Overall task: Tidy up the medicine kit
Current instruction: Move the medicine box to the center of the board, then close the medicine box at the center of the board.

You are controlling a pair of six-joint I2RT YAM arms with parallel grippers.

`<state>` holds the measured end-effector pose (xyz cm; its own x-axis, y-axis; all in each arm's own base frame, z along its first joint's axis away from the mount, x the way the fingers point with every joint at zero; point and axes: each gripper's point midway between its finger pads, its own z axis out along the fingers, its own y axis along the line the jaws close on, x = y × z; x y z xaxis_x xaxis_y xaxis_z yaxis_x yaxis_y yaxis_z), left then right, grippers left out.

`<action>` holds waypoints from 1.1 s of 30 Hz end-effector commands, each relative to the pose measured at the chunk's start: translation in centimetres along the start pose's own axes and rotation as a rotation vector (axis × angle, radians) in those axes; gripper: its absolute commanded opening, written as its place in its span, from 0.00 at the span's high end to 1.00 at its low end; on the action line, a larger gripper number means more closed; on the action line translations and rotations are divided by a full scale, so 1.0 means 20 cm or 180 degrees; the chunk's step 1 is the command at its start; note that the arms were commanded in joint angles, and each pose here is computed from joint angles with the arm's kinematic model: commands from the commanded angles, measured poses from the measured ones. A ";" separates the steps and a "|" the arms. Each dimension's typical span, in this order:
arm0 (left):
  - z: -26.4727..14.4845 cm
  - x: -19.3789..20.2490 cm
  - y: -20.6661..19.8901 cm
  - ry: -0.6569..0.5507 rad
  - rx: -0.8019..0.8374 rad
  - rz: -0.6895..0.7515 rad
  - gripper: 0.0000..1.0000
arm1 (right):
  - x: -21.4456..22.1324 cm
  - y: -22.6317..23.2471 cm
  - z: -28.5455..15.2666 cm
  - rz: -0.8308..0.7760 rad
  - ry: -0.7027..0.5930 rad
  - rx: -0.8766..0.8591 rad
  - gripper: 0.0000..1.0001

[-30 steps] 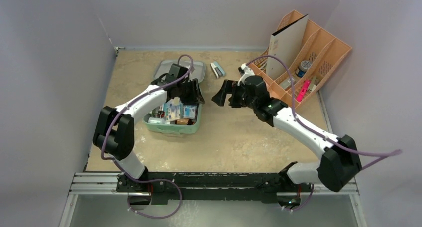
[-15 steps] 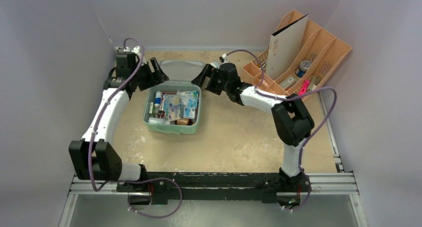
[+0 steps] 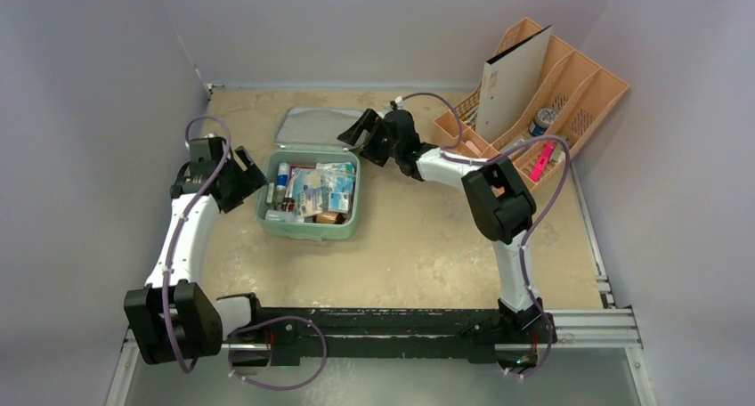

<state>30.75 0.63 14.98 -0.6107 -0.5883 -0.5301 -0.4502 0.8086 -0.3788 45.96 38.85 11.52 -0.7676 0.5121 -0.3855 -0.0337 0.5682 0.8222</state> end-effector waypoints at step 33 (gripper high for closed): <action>0.18 0.14 0.13 0.0476 0.0019 -0.0484 0.50 | -0.33 0.36 0.00 -0.0320 -0.0332 -0.1994 0.10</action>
<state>29.18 0.83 9.25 -0.6388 -0.6919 -0.3365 -0.5570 0.7176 -0.4180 51.15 39.81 12.92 -0.7619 0.5555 -0.3332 -0.2129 0.2711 0.9387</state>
